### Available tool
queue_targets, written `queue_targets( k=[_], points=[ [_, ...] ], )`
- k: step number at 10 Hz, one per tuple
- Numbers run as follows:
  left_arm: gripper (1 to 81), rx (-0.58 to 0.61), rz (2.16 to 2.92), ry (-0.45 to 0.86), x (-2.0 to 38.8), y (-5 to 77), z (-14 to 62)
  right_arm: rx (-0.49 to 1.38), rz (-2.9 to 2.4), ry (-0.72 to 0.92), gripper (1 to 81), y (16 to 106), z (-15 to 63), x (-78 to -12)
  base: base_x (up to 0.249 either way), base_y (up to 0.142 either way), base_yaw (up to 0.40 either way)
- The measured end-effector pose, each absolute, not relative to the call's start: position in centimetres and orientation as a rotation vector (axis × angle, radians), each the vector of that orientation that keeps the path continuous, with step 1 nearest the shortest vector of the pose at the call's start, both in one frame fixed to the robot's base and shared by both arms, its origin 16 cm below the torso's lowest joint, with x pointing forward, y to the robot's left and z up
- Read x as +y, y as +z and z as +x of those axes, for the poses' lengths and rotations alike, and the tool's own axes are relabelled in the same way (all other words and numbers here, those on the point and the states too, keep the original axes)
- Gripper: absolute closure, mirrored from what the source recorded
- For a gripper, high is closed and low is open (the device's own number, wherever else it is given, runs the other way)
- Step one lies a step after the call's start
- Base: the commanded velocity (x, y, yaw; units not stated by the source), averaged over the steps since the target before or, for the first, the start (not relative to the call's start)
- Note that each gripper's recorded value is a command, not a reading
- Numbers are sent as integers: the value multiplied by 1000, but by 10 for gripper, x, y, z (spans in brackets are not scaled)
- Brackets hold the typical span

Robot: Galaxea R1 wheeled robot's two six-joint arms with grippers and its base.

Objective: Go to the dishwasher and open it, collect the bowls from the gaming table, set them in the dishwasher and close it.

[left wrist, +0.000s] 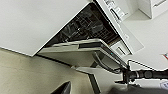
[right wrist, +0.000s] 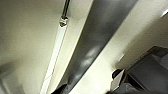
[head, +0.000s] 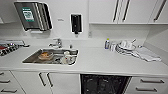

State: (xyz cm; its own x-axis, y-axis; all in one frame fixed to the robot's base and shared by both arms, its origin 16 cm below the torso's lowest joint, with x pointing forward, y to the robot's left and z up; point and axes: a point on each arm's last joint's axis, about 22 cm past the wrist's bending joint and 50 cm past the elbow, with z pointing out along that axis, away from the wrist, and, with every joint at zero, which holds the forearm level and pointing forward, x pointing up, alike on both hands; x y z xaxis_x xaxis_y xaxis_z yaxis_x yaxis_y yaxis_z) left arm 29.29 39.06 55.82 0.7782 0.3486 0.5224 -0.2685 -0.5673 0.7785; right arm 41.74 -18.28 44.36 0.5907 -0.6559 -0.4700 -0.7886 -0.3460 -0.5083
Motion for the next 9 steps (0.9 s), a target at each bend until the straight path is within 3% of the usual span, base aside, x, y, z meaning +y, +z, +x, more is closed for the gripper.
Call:
queue_targets(
  k=[5,9],
  points=[
    [10,57,2018,810,384,545,291,1174,-2141,259,10,410,383,-188,-58,0,0],
    [10,87,2061,747,394,520,280,1045,-2205,209,10,404,371,-185,0,0,0]
  ],
)
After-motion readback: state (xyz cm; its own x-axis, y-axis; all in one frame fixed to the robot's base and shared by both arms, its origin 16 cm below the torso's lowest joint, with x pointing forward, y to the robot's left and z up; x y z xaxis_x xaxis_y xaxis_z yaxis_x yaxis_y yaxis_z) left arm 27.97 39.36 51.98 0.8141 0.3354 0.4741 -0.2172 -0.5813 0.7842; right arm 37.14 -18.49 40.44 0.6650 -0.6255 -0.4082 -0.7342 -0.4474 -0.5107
